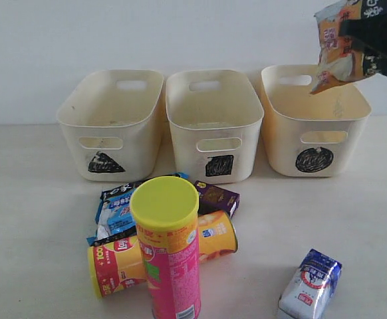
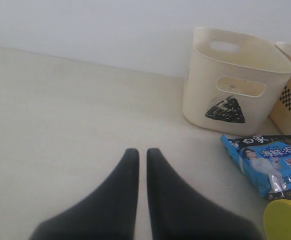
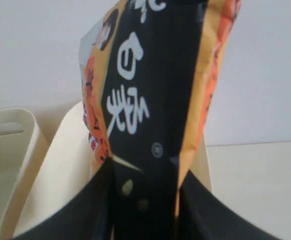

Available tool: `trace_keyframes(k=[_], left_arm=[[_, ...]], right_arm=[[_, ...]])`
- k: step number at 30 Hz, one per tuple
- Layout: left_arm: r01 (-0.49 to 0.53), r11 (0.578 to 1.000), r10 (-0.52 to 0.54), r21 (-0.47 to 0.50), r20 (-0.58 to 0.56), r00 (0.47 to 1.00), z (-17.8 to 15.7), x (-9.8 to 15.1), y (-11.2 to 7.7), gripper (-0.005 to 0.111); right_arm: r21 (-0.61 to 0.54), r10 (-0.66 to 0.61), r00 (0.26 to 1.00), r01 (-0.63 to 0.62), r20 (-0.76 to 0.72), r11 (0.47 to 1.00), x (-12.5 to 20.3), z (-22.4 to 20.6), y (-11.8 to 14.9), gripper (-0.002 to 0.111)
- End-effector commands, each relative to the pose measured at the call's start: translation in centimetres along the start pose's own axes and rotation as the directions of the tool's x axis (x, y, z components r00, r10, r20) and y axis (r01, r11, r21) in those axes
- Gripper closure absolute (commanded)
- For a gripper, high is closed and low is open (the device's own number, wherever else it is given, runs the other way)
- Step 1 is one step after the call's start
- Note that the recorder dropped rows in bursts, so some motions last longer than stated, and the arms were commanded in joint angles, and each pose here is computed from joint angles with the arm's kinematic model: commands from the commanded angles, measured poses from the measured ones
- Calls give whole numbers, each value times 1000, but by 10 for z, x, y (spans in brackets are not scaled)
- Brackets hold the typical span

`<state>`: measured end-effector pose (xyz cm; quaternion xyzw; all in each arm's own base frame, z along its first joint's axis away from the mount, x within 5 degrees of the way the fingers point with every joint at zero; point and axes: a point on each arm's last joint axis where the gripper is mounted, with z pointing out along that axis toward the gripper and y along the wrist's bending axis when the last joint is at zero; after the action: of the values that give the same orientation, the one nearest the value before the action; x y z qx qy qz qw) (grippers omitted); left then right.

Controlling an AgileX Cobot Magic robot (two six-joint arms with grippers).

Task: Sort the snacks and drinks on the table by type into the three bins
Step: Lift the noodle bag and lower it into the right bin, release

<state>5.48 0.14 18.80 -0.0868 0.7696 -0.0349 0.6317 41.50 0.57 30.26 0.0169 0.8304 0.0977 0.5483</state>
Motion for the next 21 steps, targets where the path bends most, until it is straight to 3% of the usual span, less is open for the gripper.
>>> trace_keyframes(k=[1, 12, 15, 19, 21], left_arm=[[8, 1000, -8, 1, 4, 1000, 0, 1, 0, 102], [8, 1000, -8, 1, 4, 1000, 0, 1, 0, 102], [8, 1000, -8, 1, 4, 1000, 0, 1, 0, 102], [8, 1000, -8, 1, 4, 1000, 0, 1, 0, 102], [8, 1000, -8, 1, 4, 1000, 0, 1, 0, 102]], right_arm=[[10, -23, 1000, 24, -21, 1000, 6, 34, -8, 108], [-42, -13, 991, 7, -131, 999, 38, 72, -13, 106], [-52, -13, 990, 5, -139, 999, 40, 73, -13, 86], [-46, -12, 992, 6, -128, 999, 37, 71, -13, 34], [-38, -15, 994, 11, -109, 999, 31, 67, -12, 26]])
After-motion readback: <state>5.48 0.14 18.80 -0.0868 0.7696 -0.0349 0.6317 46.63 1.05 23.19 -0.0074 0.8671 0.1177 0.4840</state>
